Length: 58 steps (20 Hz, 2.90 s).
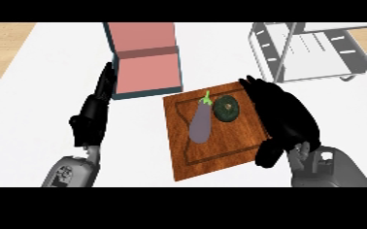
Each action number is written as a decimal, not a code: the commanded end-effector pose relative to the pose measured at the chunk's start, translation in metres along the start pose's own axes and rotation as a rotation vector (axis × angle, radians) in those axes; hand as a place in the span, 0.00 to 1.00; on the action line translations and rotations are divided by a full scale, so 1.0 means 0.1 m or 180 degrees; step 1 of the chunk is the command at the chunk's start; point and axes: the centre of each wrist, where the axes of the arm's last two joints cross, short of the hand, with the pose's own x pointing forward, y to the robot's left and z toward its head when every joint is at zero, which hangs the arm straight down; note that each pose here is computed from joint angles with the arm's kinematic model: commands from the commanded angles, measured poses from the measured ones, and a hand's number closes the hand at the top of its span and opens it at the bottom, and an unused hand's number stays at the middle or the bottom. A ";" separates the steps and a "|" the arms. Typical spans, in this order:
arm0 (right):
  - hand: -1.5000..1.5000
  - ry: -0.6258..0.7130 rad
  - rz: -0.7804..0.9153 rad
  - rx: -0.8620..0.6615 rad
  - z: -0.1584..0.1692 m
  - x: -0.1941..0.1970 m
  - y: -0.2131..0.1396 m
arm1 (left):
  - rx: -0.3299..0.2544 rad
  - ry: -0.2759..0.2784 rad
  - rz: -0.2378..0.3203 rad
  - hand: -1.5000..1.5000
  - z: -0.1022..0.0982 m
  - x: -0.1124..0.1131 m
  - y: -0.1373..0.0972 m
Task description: Pick the squash from the cutting board and place it in the tiered basket
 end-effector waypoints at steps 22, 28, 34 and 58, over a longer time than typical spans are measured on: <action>0.00 -0.0075 -0.0098 0.0149 -0.34 0.09 0.34 | -0.0018 -0.0002 0.0060 0.50 -0.10 -0.03 0.00; 0.00 -0.0032 -0.0089 0.0208 -0.65 -0.05 0.39 | -0.0008 -0.0006 0.0038 0.50 -0.01 0.13 -0.05; 0.00 -0.0118 -0.0185 0.0202 -0.56 0.16 0.64 | 0.0038 0.0016 0.0080 0.50 0.09 0.08 -0.16; 1.00 -0.0241 0.0083 -0.0564 -0.92 0.14 1.00 | -0.0039 0.0044 -0.0013 0.50 -0.04 0.09 0.10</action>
